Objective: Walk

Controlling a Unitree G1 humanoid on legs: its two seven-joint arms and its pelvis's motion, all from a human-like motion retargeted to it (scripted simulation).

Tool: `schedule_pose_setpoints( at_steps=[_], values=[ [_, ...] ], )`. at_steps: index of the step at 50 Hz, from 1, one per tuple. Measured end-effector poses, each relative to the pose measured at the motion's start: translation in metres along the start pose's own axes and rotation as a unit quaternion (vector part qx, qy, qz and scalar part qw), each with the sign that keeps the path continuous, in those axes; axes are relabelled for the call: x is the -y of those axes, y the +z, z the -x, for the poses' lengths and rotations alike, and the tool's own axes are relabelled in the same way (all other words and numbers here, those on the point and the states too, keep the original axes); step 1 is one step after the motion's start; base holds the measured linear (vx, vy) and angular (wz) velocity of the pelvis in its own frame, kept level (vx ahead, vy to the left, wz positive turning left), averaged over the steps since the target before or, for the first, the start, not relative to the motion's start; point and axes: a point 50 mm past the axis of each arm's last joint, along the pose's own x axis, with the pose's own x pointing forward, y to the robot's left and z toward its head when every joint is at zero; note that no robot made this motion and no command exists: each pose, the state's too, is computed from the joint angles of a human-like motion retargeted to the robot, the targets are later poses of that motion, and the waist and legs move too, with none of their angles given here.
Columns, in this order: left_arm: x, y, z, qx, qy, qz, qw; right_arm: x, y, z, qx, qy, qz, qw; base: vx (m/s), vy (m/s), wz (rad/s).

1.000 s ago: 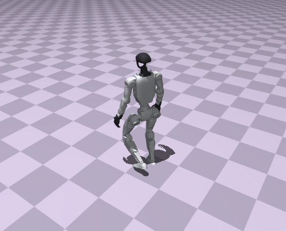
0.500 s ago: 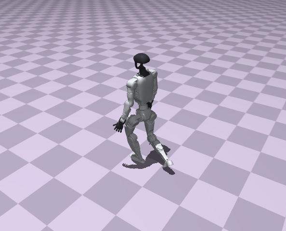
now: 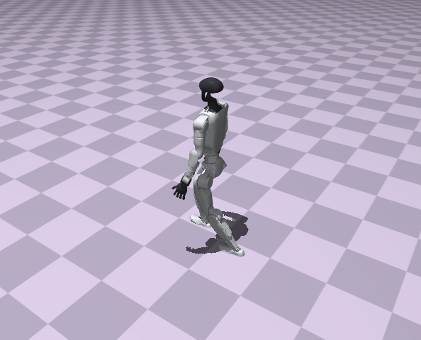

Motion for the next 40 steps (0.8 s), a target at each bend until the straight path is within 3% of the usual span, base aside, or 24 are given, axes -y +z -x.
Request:
schedule_pose_setpoints(
  at_steps=[9,21,40],
  values=[
    [-0.02,-0.01,0.003,-0.011,0.025,0.052,0.998,-0.011,-0.006,0.001,-0.001,0.019,0.006,1.0,0.47,-0.16,0.3],
    [-0.019,0.031,0.001,0.063,0.019,0.039,0.997,-0.002,0.031,-0.002,0.051,0.008,0.018,0.998,0.42,-0.11,0.3],
    [-0.024,-0.014,0.006,-0.008,0.04,0.092,0.995,-0.003,0.027,-0.002,0.044,0.018,0.044,0.998,0.44,0.06,0.26]
  ],
)
